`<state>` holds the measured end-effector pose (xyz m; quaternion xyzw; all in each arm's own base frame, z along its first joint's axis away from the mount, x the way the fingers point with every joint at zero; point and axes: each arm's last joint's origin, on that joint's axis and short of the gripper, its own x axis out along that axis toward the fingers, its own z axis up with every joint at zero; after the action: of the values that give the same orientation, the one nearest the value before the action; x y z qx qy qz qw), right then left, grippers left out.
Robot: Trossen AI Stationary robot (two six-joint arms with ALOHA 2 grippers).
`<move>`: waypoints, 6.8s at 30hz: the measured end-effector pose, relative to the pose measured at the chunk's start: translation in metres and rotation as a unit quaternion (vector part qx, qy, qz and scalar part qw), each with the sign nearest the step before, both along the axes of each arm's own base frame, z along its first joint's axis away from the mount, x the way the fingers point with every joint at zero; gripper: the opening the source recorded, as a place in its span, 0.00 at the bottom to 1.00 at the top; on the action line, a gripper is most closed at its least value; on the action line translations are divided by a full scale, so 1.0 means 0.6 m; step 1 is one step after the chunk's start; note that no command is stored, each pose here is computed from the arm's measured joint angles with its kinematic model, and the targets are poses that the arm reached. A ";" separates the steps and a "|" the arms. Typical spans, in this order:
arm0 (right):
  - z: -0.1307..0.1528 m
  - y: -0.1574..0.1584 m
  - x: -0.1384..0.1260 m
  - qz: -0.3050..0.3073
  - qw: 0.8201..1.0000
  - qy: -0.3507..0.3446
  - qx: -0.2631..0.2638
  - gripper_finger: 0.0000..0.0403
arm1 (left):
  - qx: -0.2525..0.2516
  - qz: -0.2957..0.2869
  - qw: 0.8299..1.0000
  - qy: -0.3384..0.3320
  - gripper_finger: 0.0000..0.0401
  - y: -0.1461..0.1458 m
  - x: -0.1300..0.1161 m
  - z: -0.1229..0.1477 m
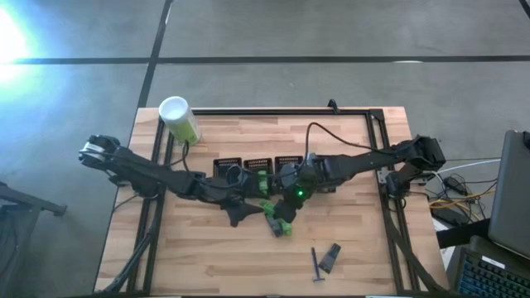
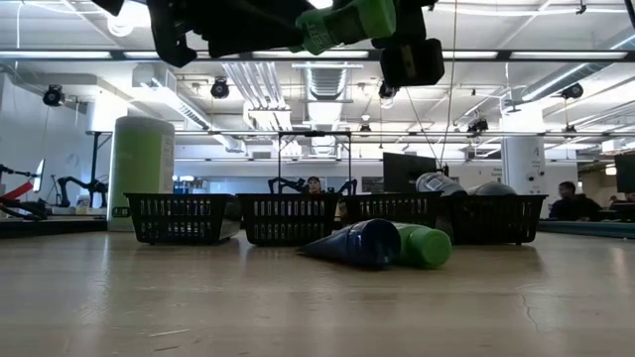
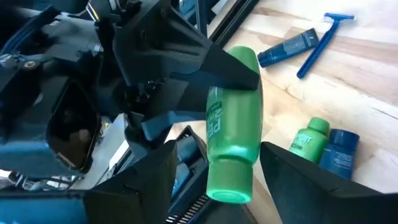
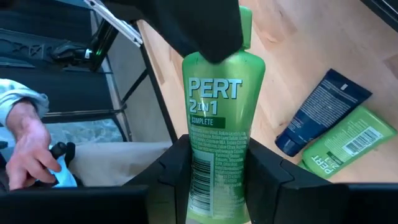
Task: Pick & Place Travel size toiletries
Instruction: Put the green shampoo into the black basket, then put the blue shave cream into the middle right black basket
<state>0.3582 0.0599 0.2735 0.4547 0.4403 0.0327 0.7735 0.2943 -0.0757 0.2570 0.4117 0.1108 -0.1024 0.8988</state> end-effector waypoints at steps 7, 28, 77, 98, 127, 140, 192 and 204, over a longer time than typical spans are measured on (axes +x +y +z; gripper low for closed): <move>0.002 0.000 0.002 0.004 1.000 -0.011 0.000 0.25 | -0.009 -0.013 1.000 0.014 0.58 -0.004 0.023 -0.008; 0.002 -0.004 0.003 0.004 1.000 -0.015 -0.007 0.34 | -0.010 0.013 0.999 0.029 0.30 -0.003 0.025 -0.009; 0.087 -0.004 -0.147 -0.281 0.930 0.027 -0.237 0.90 | -0.303 0.357 0.868 0.164 0.29 0.205 0.015 -0.012; 0.080 -0.004 -0.142 -0.298 0.923 0.035 -0.241 0.90 | -0.711 0.547 0.440 0.042 0.29 0.188 -0.011 -0.081; 0.079 -0.003 -0.141 -0.306 0.921 0.033 -0.240 0.90 | -0.701 0.532 0.473 0.038 0.55 0.157 0.016 -0.104; 0.066 0.006 -0.135 -0.254 0.945 0.067 -0.195 0.90 | -0.531 0.297 0.779 0.151 0.59 0.115 0.021 -0.059; -0.191 0.256 -0.194 -0.411 0.799 0.439 -0.016 0.90 | -0.388 0.156 0.859 0.295 0.56 0.060 -0.004 -0.078; -0.237 0.244 -0.189 -0.390 0.811 0.436 0.008 0.89 | -0.379 0.153 0.863 0.298 0.55 0.060 -0.006 -0.081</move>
<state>0.2447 0.2063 0.1312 0.5606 0.5170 -0.4696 0.4449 0.2906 -0.0394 0.2085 -0.0328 0.3879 -0.1158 0.9138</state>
